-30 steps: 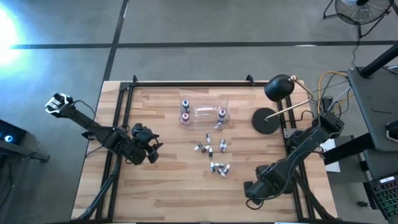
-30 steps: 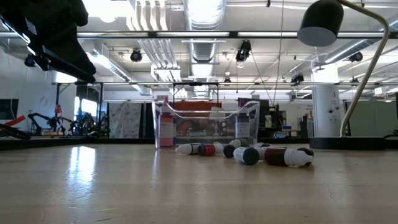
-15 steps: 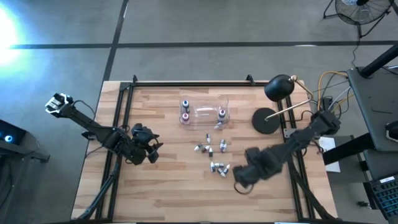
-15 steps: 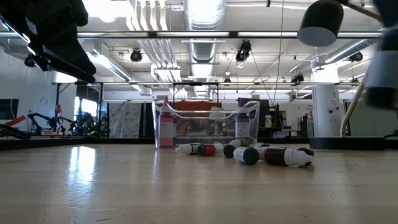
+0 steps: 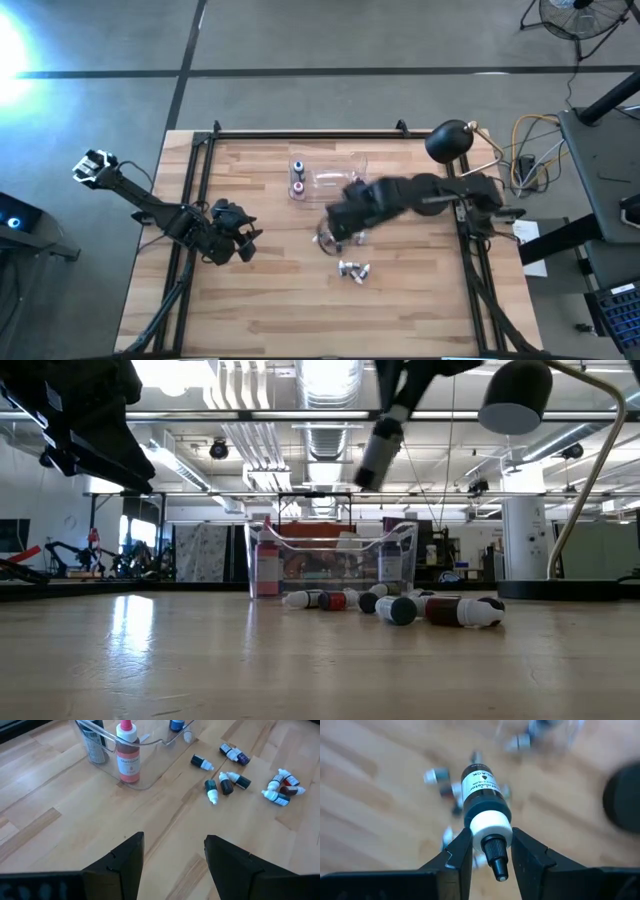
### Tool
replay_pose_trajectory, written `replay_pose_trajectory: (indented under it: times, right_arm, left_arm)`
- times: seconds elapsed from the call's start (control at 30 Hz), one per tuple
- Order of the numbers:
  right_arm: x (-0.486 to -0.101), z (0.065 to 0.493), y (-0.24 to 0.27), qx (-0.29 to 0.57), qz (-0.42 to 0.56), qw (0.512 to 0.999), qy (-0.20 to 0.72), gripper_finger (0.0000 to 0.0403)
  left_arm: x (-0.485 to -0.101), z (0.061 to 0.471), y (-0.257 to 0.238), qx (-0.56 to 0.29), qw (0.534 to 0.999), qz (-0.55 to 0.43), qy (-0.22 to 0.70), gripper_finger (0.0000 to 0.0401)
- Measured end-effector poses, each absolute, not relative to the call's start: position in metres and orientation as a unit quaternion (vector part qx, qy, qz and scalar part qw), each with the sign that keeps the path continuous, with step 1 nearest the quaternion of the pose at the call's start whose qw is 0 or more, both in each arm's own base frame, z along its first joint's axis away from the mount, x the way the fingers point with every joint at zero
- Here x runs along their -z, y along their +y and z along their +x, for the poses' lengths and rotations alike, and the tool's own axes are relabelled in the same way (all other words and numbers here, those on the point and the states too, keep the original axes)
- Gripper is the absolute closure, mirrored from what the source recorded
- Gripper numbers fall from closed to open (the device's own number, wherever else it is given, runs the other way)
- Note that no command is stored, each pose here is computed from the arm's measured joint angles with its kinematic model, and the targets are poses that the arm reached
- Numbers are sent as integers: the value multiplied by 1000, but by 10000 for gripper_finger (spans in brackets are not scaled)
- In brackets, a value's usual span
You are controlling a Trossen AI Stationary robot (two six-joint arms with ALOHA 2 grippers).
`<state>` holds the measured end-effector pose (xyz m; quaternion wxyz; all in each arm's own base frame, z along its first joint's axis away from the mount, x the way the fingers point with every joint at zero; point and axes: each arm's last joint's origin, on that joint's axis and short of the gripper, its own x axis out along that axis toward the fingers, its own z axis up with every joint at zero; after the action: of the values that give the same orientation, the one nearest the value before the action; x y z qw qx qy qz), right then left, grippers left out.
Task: Pick & Place food coloring
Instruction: Put the large black food coloring bottle into the transparent bin
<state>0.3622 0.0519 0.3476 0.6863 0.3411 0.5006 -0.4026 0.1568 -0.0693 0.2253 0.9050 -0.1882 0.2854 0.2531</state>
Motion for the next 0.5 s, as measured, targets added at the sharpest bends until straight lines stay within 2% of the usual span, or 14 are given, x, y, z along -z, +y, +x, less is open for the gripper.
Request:
replay_pose_trajectory:
  times: [0.23, 0.5]
  right_arm:
    - [-346, 397, -8, 405, 309, 706, 492, 301]
    - [-318, 419, -60, 405, 262, 696, 532, 300]
  left_arm:
    - [-225, 157, -70, -255, 902, -202, 283, 218]
    - [-225, 157, -70, -253, 901, -207, 285, 218]
